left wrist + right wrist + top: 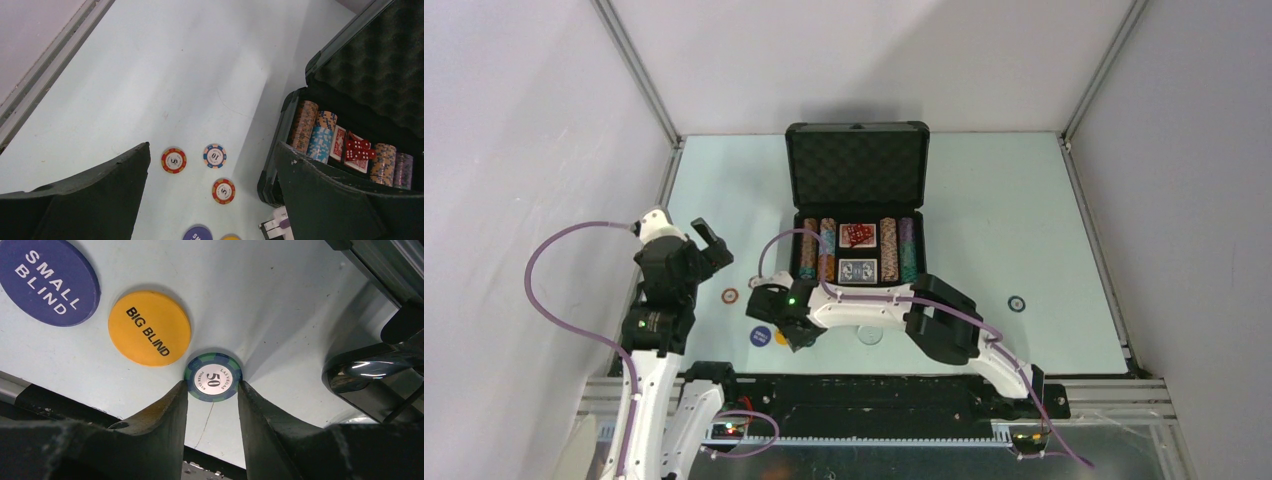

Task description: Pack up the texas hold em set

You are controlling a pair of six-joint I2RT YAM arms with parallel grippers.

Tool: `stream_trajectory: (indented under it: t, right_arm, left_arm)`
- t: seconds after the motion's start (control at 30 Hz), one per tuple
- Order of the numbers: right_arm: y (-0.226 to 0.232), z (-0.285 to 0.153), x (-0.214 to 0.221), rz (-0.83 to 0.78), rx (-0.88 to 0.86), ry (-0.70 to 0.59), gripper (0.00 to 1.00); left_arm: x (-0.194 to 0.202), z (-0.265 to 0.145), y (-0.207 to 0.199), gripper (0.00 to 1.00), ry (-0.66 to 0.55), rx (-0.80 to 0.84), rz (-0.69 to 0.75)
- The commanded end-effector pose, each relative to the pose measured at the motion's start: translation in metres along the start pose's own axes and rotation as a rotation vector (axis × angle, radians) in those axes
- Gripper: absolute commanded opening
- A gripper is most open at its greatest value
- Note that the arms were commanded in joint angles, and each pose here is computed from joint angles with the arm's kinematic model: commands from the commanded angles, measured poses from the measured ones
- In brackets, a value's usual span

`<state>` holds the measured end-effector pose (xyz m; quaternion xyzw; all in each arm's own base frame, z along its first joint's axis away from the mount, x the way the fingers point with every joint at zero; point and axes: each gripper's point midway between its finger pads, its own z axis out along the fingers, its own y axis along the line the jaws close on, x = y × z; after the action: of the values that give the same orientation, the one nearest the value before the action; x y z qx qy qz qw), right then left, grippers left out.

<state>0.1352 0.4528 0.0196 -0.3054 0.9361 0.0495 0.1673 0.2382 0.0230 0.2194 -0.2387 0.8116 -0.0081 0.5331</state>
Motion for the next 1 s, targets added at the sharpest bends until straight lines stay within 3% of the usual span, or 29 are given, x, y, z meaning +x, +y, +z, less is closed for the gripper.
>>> stream_trajectory:
  t: [0.0,0.57,0.8,0.97]
  right_arm:
    - [-0.021,0.001,0.007,-0.015,0.097,0.001,0.44]
    - [-0.038,-0.046,-0.006,0.063,0.087,-0.091,0.47]
    - [-0.030,-0.043,-0.014,0.097,-0.010,-0.106,0.60]
    - [-0.020,-0.024,-0.019,0.089,-0.038,-0.076,0.63]
  left_arm:
    - [-0.007,-0.001,0.003,0.98,-0.027,-0.005,0.017]
    - [-0.007,-0.001,0.003,0.98,-0.028,-0.007,0.018]
    - [-0.007,-0.001,0.003,0.98,-0.029,-0.007,0.019]
    - [-0.007,-0.001,0.003,0.98,-0.029,-0.009,0.019]
